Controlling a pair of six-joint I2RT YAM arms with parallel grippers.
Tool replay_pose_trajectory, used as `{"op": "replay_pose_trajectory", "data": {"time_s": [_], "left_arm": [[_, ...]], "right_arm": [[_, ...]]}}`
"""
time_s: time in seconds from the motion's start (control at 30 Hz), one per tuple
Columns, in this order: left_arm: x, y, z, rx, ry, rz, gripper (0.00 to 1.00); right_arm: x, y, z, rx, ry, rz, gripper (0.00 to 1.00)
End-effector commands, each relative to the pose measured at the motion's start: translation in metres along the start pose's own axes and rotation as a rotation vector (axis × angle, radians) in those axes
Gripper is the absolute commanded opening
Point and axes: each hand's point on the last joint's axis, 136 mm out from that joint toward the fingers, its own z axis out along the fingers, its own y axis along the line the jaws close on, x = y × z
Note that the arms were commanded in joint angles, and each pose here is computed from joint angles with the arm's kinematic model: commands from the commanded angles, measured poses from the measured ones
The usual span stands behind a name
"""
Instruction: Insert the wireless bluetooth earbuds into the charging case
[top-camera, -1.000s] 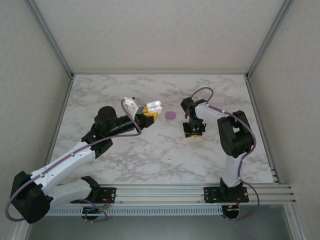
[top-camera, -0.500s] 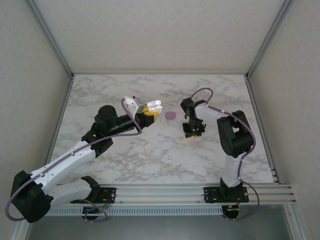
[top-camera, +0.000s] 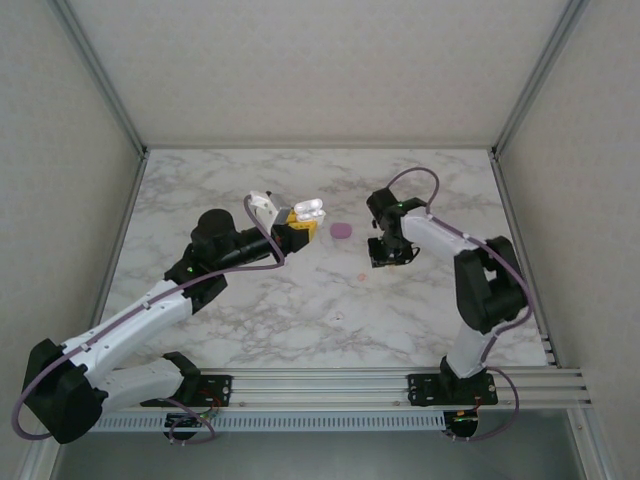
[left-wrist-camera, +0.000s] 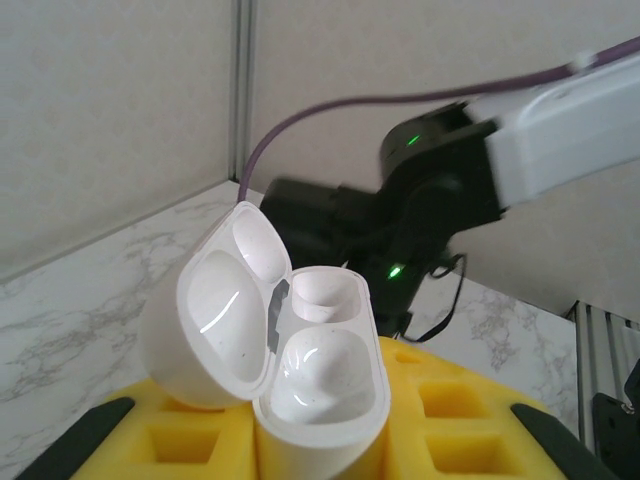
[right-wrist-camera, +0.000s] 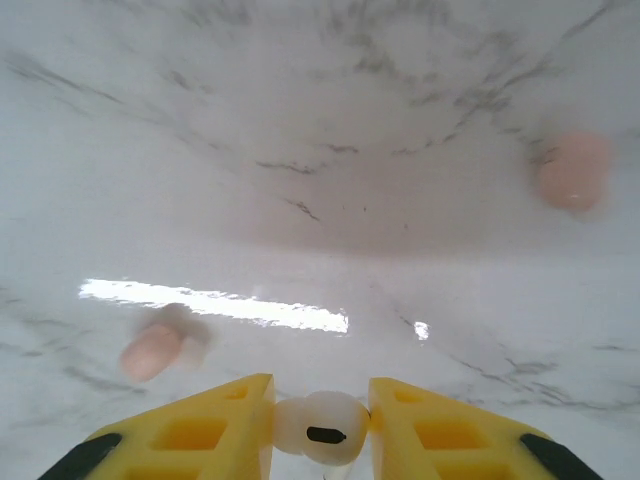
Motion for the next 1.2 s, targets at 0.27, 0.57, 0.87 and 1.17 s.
{"op": "replay_pose_trajectory", "data": {"time_s": [0.27,0.57,0.87,1.17], "left_arm": [[-0.008,0.003,0.017,0.009,-0.034,-0.041,0.03],[-0.008,-0.004,0.031,0.04,-0.048,-0.043,0.03],[-0.012,-0.005,0.035,0.035,-0.055,-0.049,0.03],[-0.015,-0.008,0.037,0.044,-0.058,-0.047,0.03]], "right_arm": [[-0.052,0.038,-0.176,-0.169,-0.593,-0.057,0.3],[-0.053,0.082,-0.278,-0.362,-0.877,-0.125,0.3],[-0.049,0.115,-0.298,-0.496,-0.914,-0.182,0.3],[-0.049,0.131,-0.303,-0.552,-0.928,-0.207,0.3]]}}
